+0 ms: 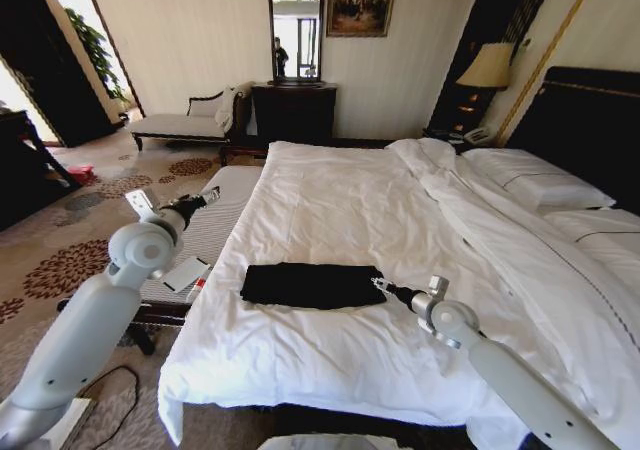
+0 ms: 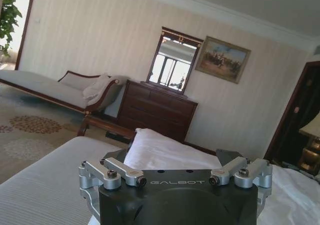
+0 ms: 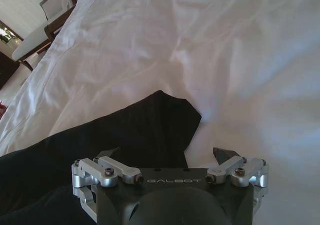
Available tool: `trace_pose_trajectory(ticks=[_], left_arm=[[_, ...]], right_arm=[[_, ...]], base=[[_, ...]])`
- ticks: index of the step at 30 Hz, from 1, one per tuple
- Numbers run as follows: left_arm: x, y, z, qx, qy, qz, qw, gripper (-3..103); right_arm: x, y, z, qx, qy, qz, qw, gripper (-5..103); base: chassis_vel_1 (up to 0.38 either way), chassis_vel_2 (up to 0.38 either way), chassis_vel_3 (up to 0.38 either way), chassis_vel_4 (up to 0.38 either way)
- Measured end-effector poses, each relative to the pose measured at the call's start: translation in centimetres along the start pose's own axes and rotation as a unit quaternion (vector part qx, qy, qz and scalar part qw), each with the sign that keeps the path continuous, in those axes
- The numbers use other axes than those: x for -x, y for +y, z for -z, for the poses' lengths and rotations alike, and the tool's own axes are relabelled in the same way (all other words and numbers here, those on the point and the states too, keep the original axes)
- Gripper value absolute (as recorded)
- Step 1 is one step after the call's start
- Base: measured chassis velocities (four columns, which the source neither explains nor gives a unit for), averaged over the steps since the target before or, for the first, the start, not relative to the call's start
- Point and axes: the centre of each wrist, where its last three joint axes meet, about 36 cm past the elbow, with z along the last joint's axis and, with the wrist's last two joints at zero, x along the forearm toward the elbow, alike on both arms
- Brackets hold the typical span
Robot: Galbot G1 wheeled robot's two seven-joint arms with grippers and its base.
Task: Fold the clothes on the bed.
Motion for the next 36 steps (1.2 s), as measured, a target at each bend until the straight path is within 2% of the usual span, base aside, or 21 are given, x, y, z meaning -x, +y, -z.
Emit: trace_pose_trajectory(ticks=[4, 6, 11, 19, 20, 22, 25, 26, 27, 28, 30, 31, 34, 35, 36], left_arm=[[-1.4, -1.1, 0.7, -0.001, -0.011, -0.023, 0.9997, 100], [-2.0, -1.6, 0.1, 0.001, -0.009, -0.031, 0.9995, 100], [-2.1, -1.8, -0.9, 0.008, -0.004, -0.03, 0.9995, 100], [-2.0, -1.6, -1.1, 0.014, -0.002, -0.023, 0.9996, 100], [-2.0, -1.5, -1.3, 0.016, -0.001, -0.021, 0.9997, 100], [-2.0, -1.5, -1.4, 0.017, -0.001, -0.02, 0.9997, 100], [-2.0, -1.3, -1.8, 0.02, -0.002, -0.013, 0.9997, 100], [-2.0, -1.3, -1.8, 0.02, -0.002, -0.013, 0.9997, 100], [-2.0, -1.3, -1.8, 0.02, -0.003, -0.013, 0.9997, 100], [-2.2, -1.0, -1.8, 0.021, -0.008, -0.007, 0.9997, 100], [-2.3, -0.9, -1.7, 0.02, -0.013, -0.005, 0.9997, 100], [-2.3, -0.9, -1.7, 0.02, -0.013, -0.005, 0.9997, 100], [-2.6, -0.9, -1.2, 0.019, -0.021, -0.007, 0.9996, 100], [-2.7, -1.0, -1.2, 0.019, -0.022, -0.008, 0.9995, 100], [-2.9, -1.0, -1.0, 0.019, -0.024, -0.01, 0.9995, 100]], right_arm=[[0.2, -0.8, 0.1, 0.017, 0.01, 0.013, 1.0, 100], [0.8, -1.4, -0.1, 0.032, 0.013, 0.033, 0.999, 100], [1.8, -1.8, -0.4, 0.052, 0.011, 0.056, 0.997, 100], [2.4, -2.1, -0.6, 0.057, 0.006, 0.062, 0.996, 102], [2.4, -2.2, -0.6, 0.055, 0.004, 0.065, 0.996, 94], [2.4, -2.2, -0.7, 0.053, 0.002, 0.067, 0.996, 94], [2.3, -2.3, -0.8, 0.052, -0.002, 0.075, 0.996, 78], [2.3, -2.3, -0.8, 0.052, -0.002, 0.075, 0.996, 78], [2.3, -2.2, -0.8, 0.051, -0.003, 0.076, 0.996, 72], [2.1, -2.1, -1.0, 0.049, -0.009, 0.083, 0.995, 61], [2.0, -2.1, -1.3, 0.045, -0.013, 0.085, 0.995, 50], [2.0, -2.1, -1.3, 0.045, -0.013, 0.085, 0.995, 50], [1.8, -2.0, -1.6, 0.039, -0.019, 0.089, 0.995, 34], [1.8, -2.0, -1.6, 0.037, -0.02, 0.089, 0.995, 34], [1.7, -2.0, -1.7, 0.032, -0.021, 0.089, 0.995, 28]], base=[[0.0, 0.0, 0.0, 0.0], [0.0, 0.0, 0.0, 0.0], [0.0, 0.0, 0.0, 0.0], [0.0, 0.0, 0.0, 0.0], [0.0, 0.0, 0.0, 0.0], [0.0, 0.0, 0.0, 0.0], [0.0, 0.0, 0.0, 0.0], [0.0, 0.0, 0.0, 0.0], [0.0, 0.0, 0.0, 0.0], [0.0, 0.0, 0.0, 0.0], [0.0, 0.0, 0.0, 0.0], [0.0, 0.0, 0.0, 0.0], [0.0, 0.0, 0.0, 0.0], [0.0, 0.0, 0.0, 0.0], [0.0, 0.0, 0.0, 0.0]])
